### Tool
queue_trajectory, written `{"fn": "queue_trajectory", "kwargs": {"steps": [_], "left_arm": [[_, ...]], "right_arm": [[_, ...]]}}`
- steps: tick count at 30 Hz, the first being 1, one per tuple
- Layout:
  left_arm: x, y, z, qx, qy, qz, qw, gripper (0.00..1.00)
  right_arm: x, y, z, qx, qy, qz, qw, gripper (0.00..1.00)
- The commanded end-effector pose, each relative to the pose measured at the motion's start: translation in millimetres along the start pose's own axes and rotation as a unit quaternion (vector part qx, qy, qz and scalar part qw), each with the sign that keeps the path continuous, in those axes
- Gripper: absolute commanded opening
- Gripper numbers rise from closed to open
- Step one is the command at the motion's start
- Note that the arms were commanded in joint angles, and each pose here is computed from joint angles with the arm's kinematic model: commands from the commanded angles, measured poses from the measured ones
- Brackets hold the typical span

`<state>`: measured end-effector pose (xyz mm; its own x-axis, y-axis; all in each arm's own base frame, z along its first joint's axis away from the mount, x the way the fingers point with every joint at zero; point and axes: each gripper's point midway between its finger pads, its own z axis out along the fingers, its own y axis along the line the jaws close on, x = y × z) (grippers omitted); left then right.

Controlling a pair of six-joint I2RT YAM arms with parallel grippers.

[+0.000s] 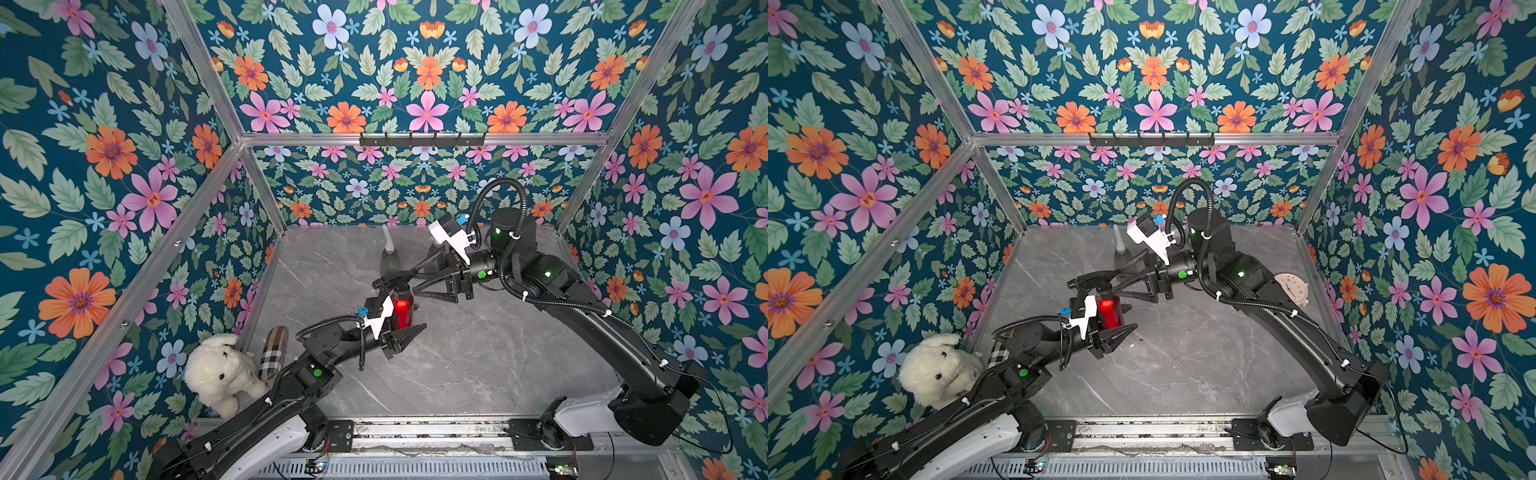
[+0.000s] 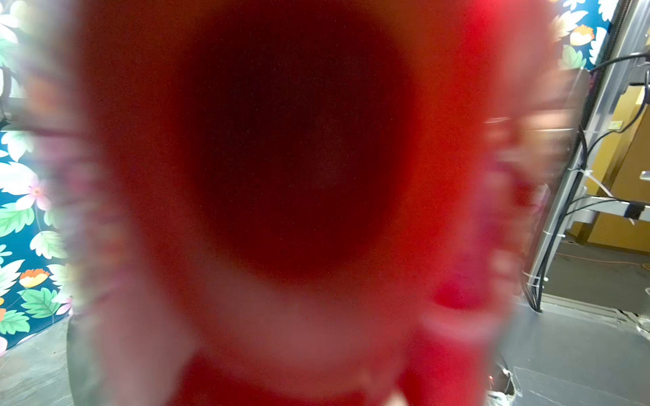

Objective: Attach spray nozzles to spray bottles
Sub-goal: Screw the spray nozzle on the spray bottle.

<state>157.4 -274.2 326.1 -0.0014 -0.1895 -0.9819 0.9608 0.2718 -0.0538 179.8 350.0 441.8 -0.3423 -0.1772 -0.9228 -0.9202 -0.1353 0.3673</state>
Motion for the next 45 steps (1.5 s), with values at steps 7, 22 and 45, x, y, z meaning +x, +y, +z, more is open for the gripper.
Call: {"fn": "queue_trajectory", "kwargs": {"steps": [7,22,45], "left_arm": [[-13,-9,2,0.033,-0.023,0.002,0.999,0.0],[-11,-9,3,0.036,-0.02,-0.002,0.999,0.0],[-31,51,-6,-0.151,-0.038,0.026,0.987,0.0]], "right_arm": [[8,12,15,-0.025,0.031,-0.039,0.998,0.59],[5,7,21,-0.008,0.036,-0.041,0.998,0.37],[58,-53,72,0.389,0.021,-0.005,0.921,0.26]]}}
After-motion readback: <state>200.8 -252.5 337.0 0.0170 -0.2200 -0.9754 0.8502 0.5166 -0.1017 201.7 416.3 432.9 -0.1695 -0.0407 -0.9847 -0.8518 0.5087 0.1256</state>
